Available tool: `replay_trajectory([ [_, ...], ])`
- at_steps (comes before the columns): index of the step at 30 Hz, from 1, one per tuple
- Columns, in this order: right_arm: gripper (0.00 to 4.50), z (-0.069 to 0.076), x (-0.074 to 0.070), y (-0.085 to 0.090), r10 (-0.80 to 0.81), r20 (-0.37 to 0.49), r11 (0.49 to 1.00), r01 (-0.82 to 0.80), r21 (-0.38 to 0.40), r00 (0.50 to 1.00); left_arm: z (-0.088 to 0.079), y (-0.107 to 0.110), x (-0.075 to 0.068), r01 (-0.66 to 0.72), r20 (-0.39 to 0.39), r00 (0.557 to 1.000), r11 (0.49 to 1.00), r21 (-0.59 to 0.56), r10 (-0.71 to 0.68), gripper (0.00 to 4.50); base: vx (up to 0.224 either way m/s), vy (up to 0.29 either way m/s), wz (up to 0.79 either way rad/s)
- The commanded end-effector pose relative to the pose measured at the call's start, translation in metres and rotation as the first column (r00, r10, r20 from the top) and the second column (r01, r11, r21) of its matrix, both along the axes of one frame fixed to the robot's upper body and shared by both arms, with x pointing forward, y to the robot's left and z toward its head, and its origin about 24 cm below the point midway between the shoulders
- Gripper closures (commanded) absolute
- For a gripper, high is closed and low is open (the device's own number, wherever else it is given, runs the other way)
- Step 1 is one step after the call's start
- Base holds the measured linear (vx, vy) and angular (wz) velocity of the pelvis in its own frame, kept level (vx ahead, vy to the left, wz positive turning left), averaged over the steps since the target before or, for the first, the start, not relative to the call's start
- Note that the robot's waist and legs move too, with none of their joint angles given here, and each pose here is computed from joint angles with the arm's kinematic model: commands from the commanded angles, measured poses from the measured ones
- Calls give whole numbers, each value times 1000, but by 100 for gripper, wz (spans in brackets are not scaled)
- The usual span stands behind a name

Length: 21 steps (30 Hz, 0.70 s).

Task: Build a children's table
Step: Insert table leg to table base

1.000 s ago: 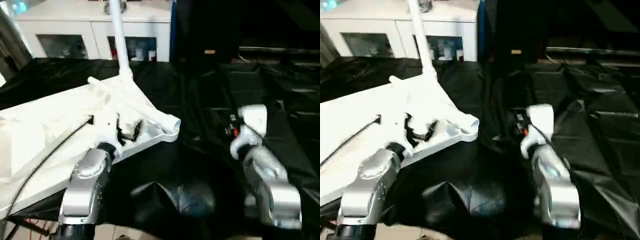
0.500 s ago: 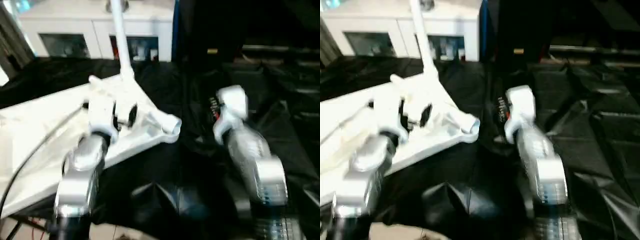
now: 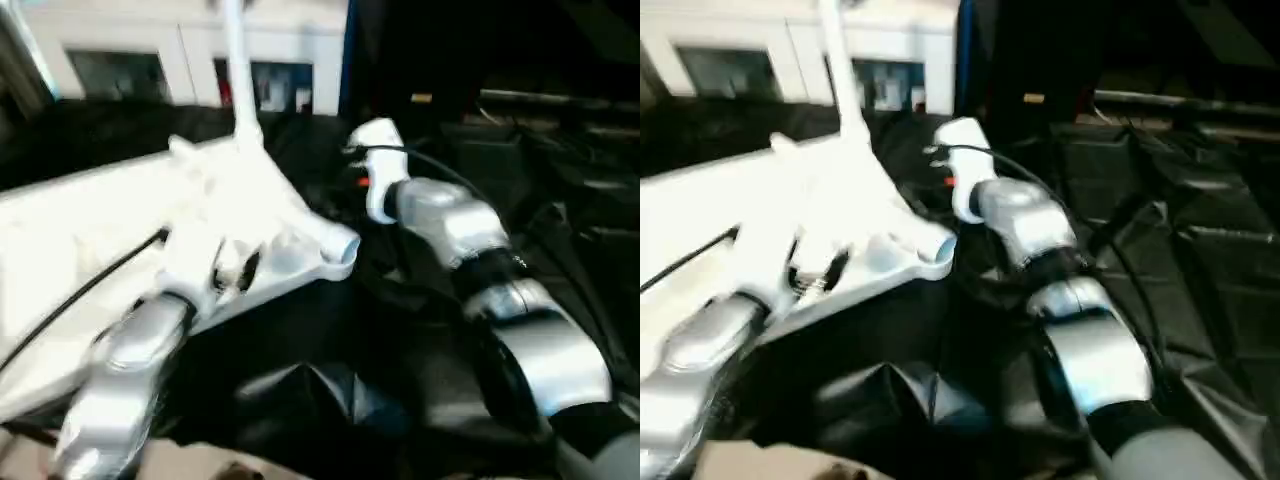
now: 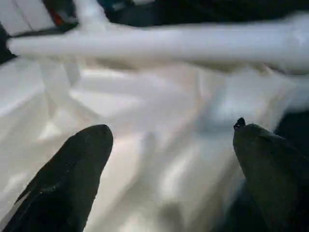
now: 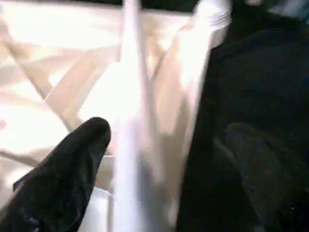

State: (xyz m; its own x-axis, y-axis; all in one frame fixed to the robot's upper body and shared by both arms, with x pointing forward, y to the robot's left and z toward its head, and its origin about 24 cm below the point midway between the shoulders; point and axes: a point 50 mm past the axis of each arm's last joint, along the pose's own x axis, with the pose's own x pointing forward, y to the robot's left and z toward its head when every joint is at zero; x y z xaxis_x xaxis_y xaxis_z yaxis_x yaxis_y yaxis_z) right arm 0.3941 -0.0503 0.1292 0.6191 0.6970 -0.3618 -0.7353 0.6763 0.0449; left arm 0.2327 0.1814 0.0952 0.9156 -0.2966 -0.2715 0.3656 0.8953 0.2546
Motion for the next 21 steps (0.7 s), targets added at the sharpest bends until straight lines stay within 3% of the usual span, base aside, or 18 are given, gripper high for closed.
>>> replay_trajectory([
  [1, 6, 2, 1, 4, 26, 17, 999, -26, -45, 1000, 7, -5, -10, 68, -7, 998, 998, 14, -68, 0, 0, 0, 0],
  [5, 6, -5, 0, 13, 64, 11, 976, -60, -211, 998, 16, -6, -29, 155, -40, 987, 985, 78, -153, 0, 0, 0, 0],
  [7, 6, -5, 0, 14, 62, 7, 970, -58, -238, 998, 19, -6, -32, 176, -48, 984, 980, 96, -172, 0, 0, 0, 0],
  [15, 22, -6, 0, 13, -12, -94, 961, -15, -276, 996, 34, -3, -38, 239, -46, 971, 958, 158, -234, 0, 0, 0, 0],
  [21, 62, -3, 0, 14, -49, -133, 981, 23, -190, 990, 35, 0, -40, 218, -47, 976, 959, 180, -213, 0, 0, 0, 0],
])
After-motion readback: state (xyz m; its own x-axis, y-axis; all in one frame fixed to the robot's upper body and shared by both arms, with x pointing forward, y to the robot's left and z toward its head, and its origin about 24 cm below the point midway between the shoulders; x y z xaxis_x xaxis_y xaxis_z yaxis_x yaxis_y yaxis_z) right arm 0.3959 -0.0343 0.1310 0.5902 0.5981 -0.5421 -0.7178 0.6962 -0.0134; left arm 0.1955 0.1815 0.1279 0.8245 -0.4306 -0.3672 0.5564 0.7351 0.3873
